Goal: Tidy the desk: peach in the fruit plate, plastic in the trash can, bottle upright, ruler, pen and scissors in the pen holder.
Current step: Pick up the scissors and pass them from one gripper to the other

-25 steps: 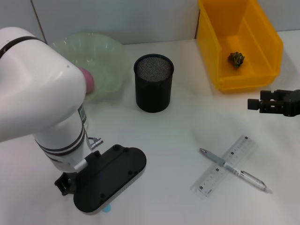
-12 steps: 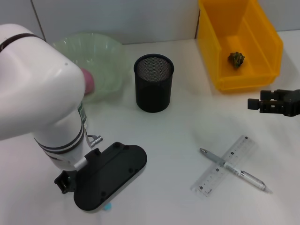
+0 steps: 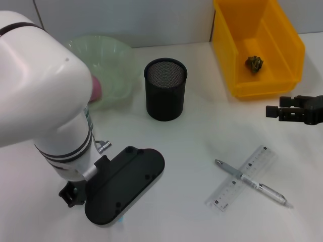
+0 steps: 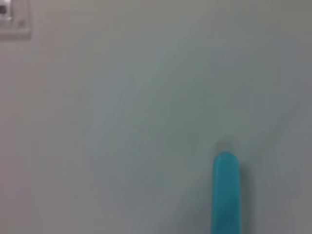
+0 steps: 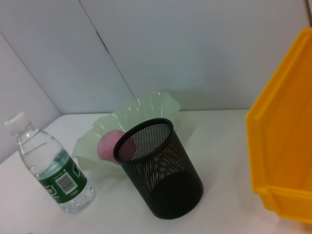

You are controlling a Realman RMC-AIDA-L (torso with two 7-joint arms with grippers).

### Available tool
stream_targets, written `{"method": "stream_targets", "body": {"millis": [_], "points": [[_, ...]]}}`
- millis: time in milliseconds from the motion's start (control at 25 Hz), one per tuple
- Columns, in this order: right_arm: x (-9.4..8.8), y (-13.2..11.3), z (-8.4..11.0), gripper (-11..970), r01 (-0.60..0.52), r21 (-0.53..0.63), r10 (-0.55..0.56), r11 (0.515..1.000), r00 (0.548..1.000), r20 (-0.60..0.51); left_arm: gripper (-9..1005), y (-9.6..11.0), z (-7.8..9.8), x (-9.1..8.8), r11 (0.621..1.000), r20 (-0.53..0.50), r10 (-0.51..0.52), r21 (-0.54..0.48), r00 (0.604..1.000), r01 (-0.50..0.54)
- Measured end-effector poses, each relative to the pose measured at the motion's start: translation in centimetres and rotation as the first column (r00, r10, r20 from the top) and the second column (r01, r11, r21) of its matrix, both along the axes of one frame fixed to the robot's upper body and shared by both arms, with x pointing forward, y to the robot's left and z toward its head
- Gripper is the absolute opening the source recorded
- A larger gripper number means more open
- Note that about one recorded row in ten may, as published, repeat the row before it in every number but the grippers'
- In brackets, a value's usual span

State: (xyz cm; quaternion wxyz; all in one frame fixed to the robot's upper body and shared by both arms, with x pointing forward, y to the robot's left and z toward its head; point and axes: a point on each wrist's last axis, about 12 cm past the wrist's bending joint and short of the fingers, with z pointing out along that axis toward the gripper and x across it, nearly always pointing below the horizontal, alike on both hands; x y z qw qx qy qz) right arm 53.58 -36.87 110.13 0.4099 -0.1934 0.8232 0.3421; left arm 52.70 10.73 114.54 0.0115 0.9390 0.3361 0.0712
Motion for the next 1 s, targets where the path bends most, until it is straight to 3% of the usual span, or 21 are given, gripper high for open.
{"method": "stream_targets", "body": {"millis": [240, 680, 880, 1000], "points": [[-0.1, 0.1, -0.2, 819, -0.008, -0.004, 0.008, 1.0, 1.0, 0.008, 245, -0.1, 0.6, -0.1, 0.999, 0.036, 0.029, -0.025, 0.999, -0.029], [-0.5, -0.1, -0.5, 819, -0.004, -0.004, 0.004, 1.0, 1.0, 0.001, 246, -0.2, 3.2, -1.2, 0.969, 0.014, 0.082, -0.235, 0.997, -0.076], [-0.3, 0.0, -0.4, 819, -0.007, -0.005, 0.007, 1.0, 1.0, 0.006, 247, 0.3, 4.9, -0.7, 0.903, -0.073, 0.136, -0.401, 0.988, -0.154], [-0.2, 0.1, -0.3, 819, -0.008, -0.005, 0.008, 1.0, 1.0, 0.008, 248, 1.0, 5.9, 0.1, 0.834, -0.153, 0.19, -0.496, 0.97, -0.241]]}}
